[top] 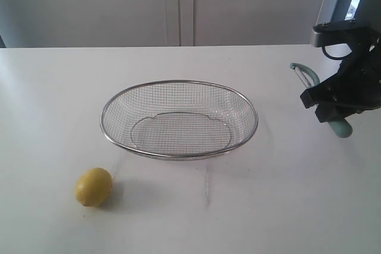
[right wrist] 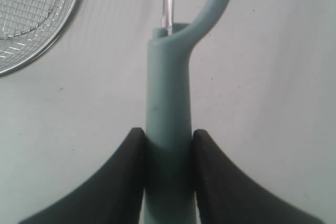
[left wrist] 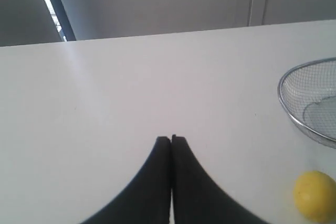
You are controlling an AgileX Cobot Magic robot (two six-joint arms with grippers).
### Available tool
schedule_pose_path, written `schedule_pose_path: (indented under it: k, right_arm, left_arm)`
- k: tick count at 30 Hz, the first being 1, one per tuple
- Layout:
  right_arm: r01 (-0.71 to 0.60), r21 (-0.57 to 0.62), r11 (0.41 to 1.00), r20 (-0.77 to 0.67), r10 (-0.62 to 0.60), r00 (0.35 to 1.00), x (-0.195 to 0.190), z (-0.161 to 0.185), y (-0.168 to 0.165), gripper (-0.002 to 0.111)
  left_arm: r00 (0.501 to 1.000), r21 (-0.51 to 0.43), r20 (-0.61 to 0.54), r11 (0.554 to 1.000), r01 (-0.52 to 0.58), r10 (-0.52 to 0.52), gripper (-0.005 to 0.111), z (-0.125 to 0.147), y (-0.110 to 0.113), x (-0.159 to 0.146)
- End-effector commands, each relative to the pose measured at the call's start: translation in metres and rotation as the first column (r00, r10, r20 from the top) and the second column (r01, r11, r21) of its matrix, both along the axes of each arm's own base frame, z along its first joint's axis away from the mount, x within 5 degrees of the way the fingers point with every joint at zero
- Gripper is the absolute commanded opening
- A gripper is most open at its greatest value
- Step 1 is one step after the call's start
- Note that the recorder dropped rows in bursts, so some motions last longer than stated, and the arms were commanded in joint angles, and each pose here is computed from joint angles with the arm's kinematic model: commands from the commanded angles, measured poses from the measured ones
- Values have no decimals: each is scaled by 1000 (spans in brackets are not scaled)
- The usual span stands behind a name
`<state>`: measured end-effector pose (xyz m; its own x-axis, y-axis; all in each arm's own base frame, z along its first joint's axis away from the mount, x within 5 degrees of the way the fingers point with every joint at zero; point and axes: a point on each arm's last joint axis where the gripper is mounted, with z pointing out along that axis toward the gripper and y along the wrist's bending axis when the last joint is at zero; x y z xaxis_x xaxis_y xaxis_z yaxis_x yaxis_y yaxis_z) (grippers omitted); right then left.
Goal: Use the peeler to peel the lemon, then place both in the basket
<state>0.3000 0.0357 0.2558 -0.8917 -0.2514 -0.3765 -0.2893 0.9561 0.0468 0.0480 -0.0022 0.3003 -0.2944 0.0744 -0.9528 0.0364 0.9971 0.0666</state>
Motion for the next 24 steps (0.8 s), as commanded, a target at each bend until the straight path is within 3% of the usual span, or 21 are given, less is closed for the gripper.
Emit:
schedule_pose_path:
  k: [1, 5, 12, 18, 24]
  right_arm:
    - [3, 3, 1000, 16, -3, 1000, -1, 3, 0, 0]
    - [1, 1, 1000, 9, -1, 1000, -1, 3, 0, 0]
    - [-1, 0, 1000, 1, 1, 1000, -2, 3, 0, 0]
    - [0, 0, 1000, 3, 0, 1000, -2, 3, 0, 0]
    - [0, 2, 1000, 3, 0, 1000, -2, 3, 0, 0]
  left_arm:
    - [996, 10, -86, 999, 41, -40, 0, 3, -2, 1]
    - [977, 61, -202, 995, 78, -64, 0, 7, -3, 9]
    - [921, 49, -375, 989, 138, -110, 0, 8, -6, 27]
    - [834, -35, -487, 959, 280, -261, 0, -1, -19, 45]
    - [754, -79, -595, 955, 287, -276, 0, -13, -20, 59]
